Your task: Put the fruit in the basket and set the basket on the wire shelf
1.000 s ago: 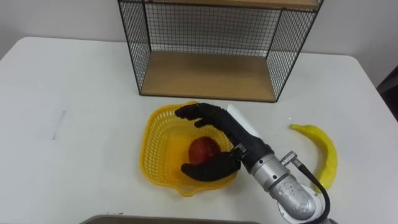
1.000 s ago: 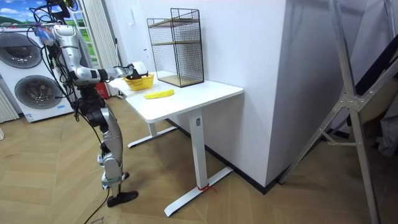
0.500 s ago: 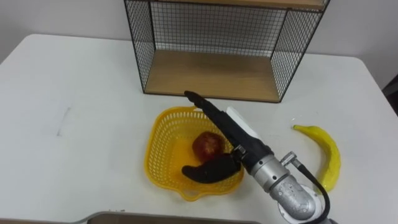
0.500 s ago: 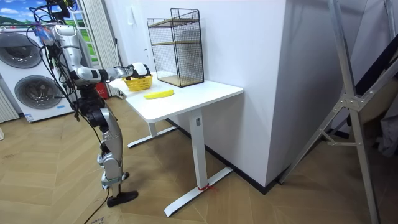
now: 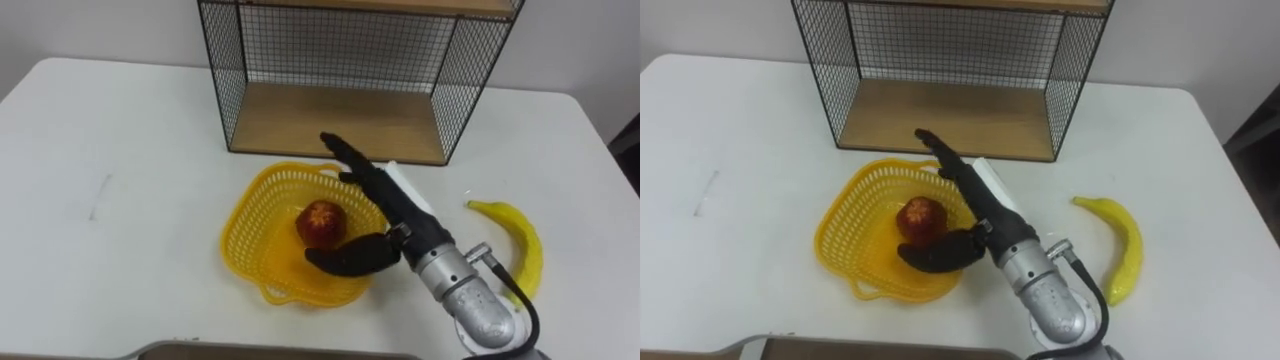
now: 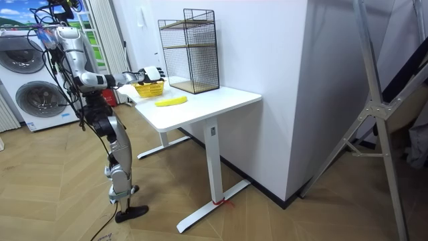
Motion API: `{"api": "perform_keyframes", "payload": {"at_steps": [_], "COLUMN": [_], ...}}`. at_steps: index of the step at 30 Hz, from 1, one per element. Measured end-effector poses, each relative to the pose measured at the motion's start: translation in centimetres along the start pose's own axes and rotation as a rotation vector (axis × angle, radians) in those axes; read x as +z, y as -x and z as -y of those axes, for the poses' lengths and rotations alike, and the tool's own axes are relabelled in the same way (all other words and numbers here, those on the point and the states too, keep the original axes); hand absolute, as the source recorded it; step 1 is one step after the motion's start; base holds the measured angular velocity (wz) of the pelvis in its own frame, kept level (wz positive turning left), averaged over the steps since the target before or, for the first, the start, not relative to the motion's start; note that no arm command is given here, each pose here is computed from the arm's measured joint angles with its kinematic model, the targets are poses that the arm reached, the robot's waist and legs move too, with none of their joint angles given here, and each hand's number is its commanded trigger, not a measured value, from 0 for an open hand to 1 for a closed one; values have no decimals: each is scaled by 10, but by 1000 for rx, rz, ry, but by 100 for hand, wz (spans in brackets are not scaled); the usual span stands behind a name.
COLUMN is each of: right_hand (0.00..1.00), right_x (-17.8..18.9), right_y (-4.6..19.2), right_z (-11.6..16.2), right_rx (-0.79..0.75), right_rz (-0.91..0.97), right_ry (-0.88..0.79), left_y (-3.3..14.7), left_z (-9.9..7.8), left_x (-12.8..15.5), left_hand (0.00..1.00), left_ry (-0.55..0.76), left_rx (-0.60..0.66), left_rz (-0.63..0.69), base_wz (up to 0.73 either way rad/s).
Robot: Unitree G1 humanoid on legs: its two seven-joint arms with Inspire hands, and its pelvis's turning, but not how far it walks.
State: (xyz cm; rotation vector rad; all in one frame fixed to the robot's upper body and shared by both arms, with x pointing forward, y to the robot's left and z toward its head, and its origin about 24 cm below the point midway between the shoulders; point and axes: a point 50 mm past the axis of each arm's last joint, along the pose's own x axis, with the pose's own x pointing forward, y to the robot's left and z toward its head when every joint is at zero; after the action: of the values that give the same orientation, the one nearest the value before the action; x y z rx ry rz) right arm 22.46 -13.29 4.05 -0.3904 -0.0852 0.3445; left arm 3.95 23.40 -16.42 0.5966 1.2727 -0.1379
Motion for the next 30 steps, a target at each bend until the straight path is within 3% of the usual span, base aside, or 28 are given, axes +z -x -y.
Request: {"api": "perform_keyframes", "payload": {"at_steps": [10, 30], "right_hand": [0, 0], "right_x": [23, 26], "right_y": [4, 21], "right_z": [63, 103], "right_rx": [-355, -677], "right_rz": [133, 159], "right_ry": [-99, -58], "left_y": [4, 8], "left_z": [6, 8], "left_x": [-13, -29], "left_hand": [0, 0], "left_ry": [25, 94], "left_rx": [2, 14], "left_rz": [-19, -67], "base_wz": [-1, -2]}}
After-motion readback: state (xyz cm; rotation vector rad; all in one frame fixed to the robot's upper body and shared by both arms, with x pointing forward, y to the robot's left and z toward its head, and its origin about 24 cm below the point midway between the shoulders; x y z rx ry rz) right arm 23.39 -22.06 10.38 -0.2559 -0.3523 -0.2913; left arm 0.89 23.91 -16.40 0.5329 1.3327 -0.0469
